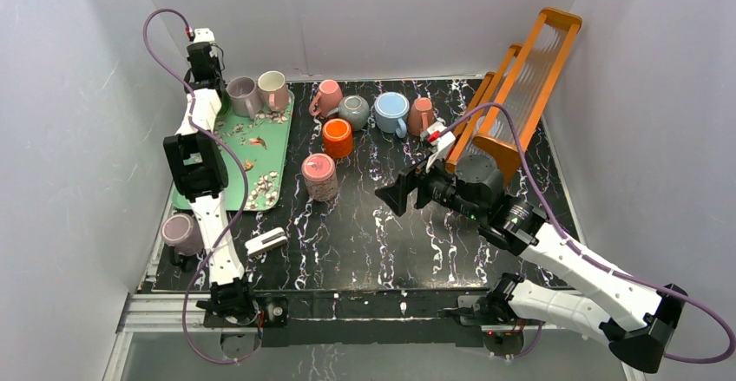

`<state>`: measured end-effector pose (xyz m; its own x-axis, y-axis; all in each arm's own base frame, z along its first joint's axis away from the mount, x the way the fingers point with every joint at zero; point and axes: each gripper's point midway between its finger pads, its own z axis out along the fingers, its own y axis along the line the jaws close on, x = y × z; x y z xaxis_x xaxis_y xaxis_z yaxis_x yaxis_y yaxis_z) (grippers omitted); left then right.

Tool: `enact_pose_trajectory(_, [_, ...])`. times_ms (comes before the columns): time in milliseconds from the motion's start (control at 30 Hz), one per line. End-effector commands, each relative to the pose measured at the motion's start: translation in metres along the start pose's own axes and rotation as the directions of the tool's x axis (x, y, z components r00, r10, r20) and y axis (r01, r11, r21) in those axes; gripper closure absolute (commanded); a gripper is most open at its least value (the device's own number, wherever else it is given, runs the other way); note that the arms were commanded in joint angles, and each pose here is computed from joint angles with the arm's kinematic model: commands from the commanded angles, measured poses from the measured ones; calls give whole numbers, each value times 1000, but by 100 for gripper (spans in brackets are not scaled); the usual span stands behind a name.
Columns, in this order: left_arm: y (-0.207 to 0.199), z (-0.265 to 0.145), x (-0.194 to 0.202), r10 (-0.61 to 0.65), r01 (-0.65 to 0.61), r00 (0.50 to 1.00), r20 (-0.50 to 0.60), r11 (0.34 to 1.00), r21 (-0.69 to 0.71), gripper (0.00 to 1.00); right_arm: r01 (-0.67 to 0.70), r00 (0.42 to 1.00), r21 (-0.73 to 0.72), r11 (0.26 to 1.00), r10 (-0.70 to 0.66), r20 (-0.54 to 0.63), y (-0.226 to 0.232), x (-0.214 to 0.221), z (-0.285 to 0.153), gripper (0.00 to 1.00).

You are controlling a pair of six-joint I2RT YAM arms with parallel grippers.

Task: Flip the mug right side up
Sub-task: Place the cup on the tray.

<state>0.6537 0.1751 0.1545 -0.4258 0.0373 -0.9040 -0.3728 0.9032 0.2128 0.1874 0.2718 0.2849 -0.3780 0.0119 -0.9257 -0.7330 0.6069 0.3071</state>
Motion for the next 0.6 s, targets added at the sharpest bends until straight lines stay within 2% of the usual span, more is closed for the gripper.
enact_pose_trajectory(0, [-27,15,22,-18,19,1000,-8,995,102,87,16,997,9,1000,-16,74,0,-19,2,1])
enact_pose_trajectory(67, [-26,20,27,-7,9,1000,-14,996,94,87,15,997,11,1000,-15,73,0,-19,3,1])
enact_pose_trajectory(367, [-30,36,45,-14,16,1000,-22,996,93,58,18,997,37,999,-21,69,-5,-18,4,1])
enact_pose_trajectory(567, [-35,37,38,-40,39,999,7,993,115,51,20,998,44,999,-23,67,-7,-18,5,1])
